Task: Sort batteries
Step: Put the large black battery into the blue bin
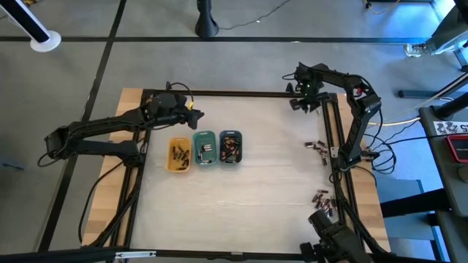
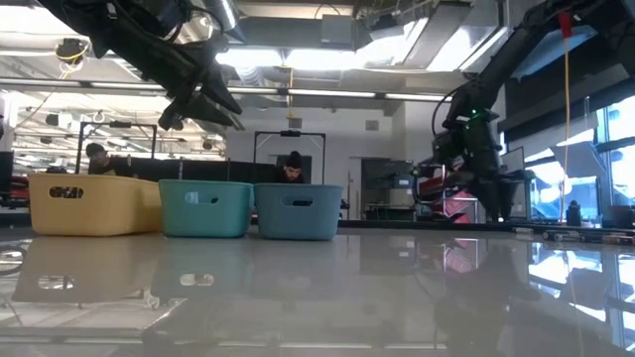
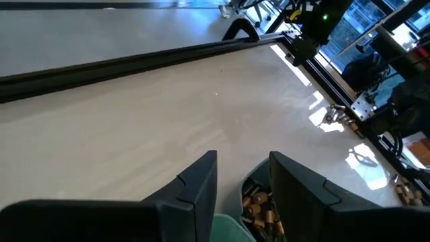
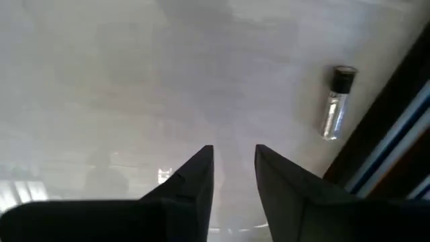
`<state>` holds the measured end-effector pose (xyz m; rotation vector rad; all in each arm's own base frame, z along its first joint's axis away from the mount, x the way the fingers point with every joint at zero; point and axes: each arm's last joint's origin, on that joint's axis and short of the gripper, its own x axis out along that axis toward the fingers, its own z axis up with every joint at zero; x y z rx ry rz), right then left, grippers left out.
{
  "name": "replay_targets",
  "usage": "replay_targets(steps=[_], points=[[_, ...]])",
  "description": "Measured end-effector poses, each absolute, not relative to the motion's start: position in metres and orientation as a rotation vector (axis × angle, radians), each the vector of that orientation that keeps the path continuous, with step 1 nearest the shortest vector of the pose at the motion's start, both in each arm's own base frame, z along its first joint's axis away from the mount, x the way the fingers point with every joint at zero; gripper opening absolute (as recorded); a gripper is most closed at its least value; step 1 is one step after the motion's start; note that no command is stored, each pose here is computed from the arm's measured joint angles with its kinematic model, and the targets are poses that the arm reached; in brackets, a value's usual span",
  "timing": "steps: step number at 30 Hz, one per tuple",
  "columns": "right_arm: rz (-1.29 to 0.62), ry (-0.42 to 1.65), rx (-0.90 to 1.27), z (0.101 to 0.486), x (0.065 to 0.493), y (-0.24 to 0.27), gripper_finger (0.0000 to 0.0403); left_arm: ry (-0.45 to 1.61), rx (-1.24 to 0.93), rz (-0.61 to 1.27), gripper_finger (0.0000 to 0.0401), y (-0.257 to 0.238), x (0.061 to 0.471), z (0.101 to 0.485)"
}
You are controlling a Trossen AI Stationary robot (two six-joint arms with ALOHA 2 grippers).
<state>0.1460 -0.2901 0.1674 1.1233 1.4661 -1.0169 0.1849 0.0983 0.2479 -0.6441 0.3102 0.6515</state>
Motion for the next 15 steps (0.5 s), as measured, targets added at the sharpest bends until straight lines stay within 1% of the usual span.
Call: replay_targets(steps=[3, 7, 10, 12, 15], points=[[-1.042, 1.437, 1.132, 0.1671, 0.146, -0.2923, 0.0143, 0.317, -0.625, 0.648, 0.0125, 0.0983, 0.1849, 0.2479], [-1.064, 1.42, 1.129, 0.1669, 0.1466, -0.2937, 0.0205, 0.32, -0.615, 0.646, 0.0125, 0.0983, 0.1849, 0.2479], [-1.142, 1.442, 1.091, 0.167, 0.1448, -0.2944, 0.0244, 0.325, -0.602, 0.642, 0.0125, 0.0983, 0.1849, 0.2478], [-1.198, 1.448, 1.069, 0.1679, 0.1436, -0.2949, 0.0261, 0.325, -0.602, 0.64, 0.0125, 0.0982, 0.1849, 0.2478], [-1.255, 1.419, 1.044, 0.1727, 0.1427, -0.2959, 0.0273, 0.325, -0.602, 0.64, 0.0125, 0.0982, 0.1849, 0.2478]])
